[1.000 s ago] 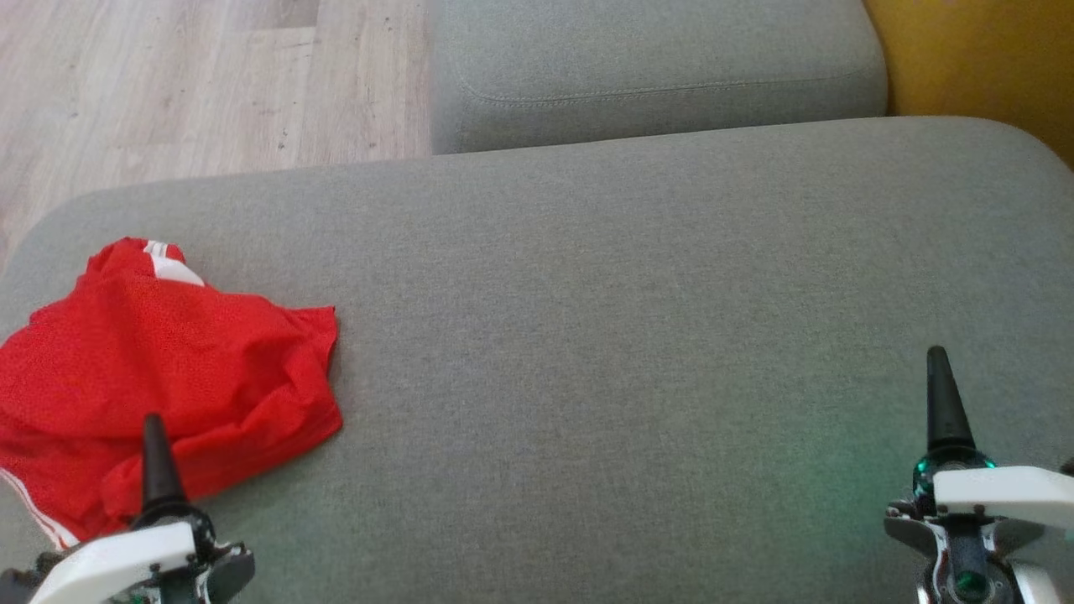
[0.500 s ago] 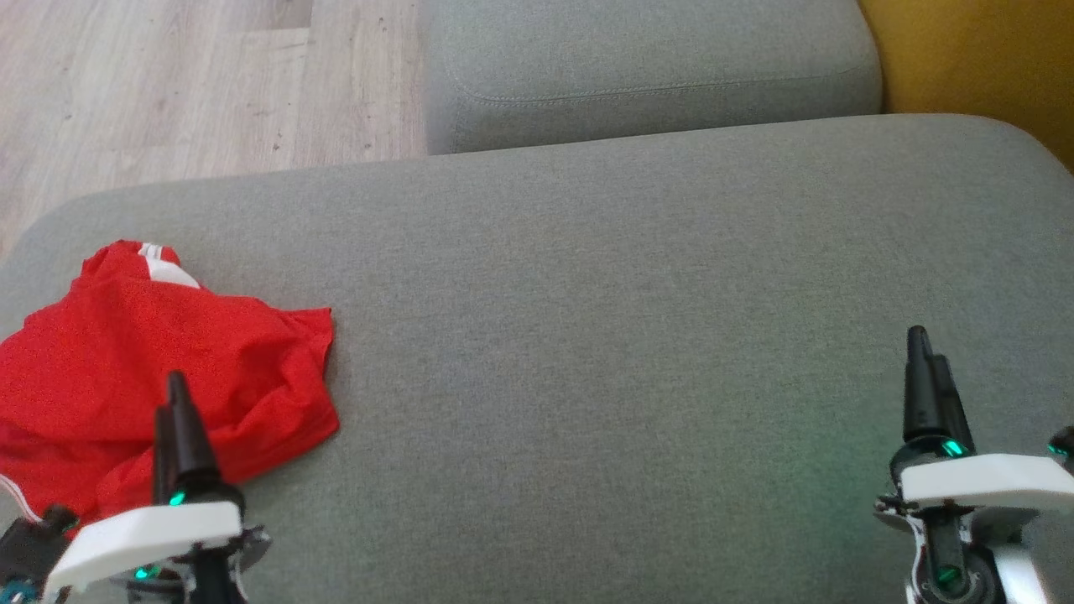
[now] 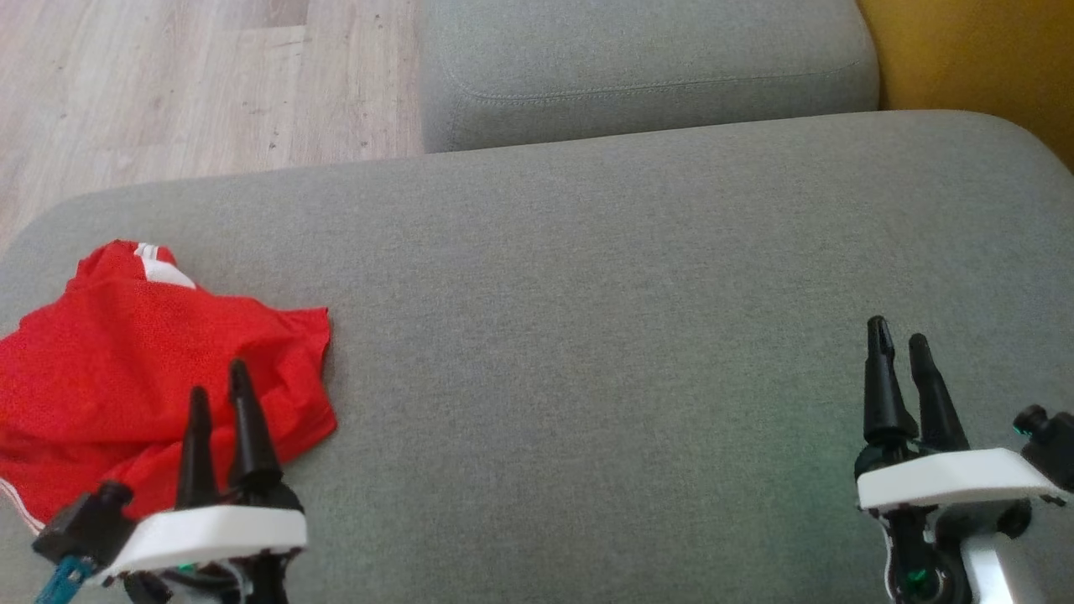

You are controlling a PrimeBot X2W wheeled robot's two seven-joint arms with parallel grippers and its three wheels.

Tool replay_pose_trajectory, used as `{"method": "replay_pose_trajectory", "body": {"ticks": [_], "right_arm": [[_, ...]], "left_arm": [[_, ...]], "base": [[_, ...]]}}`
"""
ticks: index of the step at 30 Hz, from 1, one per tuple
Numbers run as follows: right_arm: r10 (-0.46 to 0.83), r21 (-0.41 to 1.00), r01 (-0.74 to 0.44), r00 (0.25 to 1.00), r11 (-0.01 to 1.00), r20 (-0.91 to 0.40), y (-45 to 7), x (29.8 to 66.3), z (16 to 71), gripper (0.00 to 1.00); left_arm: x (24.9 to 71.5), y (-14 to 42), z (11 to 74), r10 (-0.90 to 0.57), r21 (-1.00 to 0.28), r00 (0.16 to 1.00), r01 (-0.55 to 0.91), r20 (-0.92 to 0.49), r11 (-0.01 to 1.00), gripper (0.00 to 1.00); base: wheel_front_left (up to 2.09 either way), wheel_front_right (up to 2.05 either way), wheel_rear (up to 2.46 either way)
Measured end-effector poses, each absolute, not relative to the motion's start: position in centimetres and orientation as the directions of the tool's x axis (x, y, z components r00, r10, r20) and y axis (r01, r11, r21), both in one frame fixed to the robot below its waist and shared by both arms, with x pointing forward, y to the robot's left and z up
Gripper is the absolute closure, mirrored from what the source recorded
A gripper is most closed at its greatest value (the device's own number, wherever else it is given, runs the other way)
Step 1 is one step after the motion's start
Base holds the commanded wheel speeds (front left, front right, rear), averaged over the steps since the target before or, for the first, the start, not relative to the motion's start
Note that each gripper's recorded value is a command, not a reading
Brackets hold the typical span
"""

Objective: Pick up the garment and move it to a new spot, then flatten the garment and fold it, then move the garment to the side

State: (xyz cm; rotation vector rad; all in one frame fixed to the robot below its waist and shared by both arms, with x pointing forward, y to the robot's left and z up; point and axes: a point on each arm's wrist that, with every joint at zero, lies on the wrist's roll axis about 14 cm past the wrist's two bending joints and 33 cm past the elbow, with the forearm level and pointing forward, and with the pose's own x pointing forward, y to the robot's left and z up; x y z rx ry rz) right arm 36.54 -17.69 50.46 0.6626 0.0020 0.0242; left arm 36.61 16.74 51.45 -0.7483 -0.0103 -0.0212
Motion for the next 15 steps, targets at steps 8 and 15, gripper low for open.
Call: {"method": "replay_pose_trajectory", "body": {"ticks": [8,15], "right_arm": [[0.038,0.518,-0.049,0.999,0.854,0.031,-17.3,36.5,51.1,0.00],[0.046,0.431,-0.064,0.998,0.900,0.052,-17.1,36.3,51.5,0.00]], "left_arm": [[36.7,15.2,51.6,-0.060,-0.552,0.998,0.062,0.023,0.832,0.00],[36.7,14.0,51.3,-0.097,-0.428,0.995,0.093,0.013,0.899,0.00]], "base": [[0.00,0.00,0.00],[0.00,0.00,0.00]]}}
